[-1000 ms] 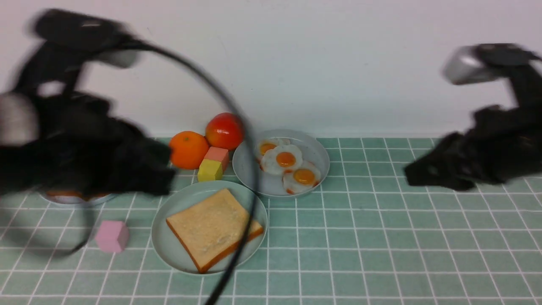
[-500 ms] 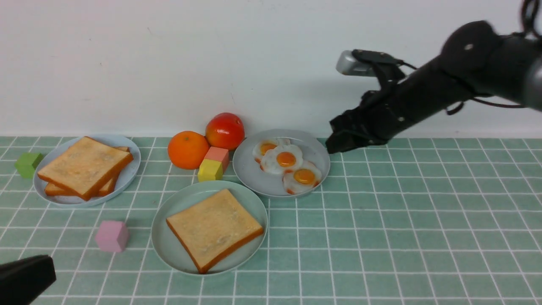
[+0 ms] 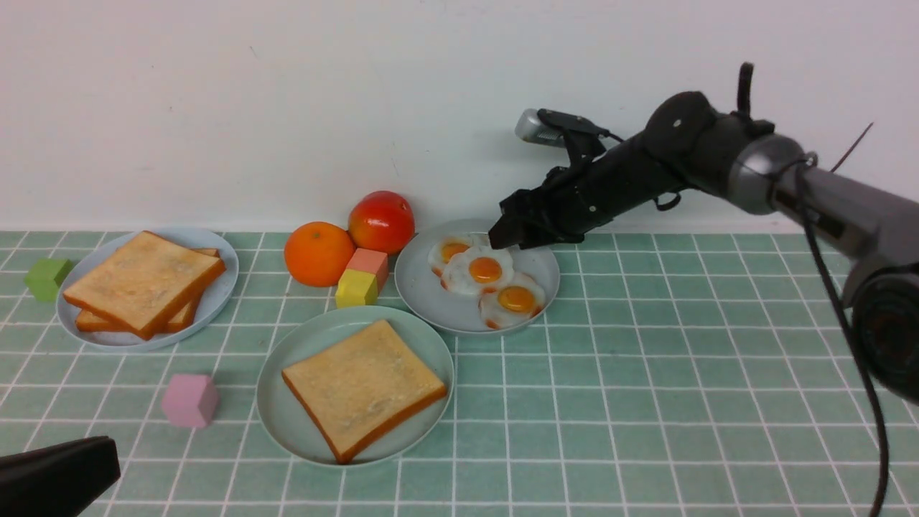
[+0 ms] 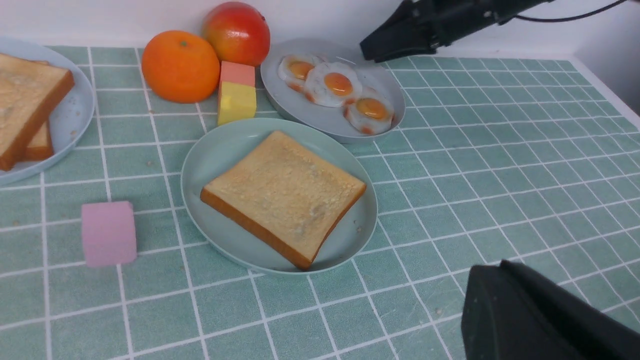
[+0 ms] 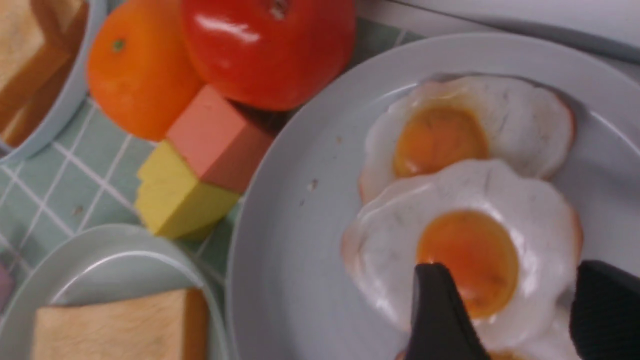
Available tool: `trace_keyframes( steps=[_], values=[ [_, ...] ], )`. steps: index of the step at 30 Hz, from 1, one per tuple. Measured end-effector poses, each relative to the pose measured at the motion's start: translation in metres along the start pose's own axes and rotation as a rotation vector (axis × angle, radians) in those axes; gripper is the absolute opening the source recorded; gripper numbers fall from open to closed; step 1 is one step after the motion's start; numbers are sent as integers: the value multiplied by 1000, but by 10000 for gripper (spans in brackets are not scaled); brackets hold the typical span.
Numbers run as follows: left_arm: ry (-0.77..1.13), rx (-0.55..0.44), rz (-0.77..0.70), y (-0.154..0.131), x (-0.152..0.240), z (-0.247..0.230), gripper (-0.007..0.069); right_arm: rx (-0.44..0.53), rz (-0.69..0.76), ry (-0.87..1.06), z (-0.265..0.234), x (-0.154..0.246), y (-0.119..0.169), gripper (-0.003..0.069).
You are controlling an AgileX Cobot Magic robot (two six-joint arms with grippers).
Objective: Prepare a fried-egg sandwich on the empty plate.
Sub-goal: Use the right arm to grab a fried egg
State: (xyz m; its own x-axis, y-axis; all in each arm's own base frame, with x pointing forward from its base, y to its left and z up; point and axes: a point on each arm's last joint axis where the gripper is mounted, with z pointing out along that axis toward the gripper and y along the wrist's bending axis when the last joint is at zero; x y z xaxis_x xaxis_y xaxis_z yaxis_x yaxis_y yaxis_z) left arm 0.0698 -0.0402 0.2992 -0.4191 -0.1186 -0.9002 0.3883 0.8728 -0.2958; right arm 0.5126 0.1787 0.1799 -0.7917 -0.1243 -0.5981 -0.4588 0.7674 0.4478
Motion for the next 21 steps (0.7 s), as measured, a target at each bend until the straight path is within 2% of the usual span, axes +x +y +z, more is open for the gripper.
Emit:
trace_keyframes(
  steps=[8, 14, 21],
  values=[
    [-4, 1, 0, 0, 0, 0, -13, 40, 69, -36, 26, 10, -20, 379],
    [-4, 1, 0, 0, 0, 0, -13, 11, 129, -51, 28, 10, -19, 379],
    [-4, 1, 0, 0, 0, 0, -13, 6, 128, -51, 29, 11, -19, 379]
  ],
)
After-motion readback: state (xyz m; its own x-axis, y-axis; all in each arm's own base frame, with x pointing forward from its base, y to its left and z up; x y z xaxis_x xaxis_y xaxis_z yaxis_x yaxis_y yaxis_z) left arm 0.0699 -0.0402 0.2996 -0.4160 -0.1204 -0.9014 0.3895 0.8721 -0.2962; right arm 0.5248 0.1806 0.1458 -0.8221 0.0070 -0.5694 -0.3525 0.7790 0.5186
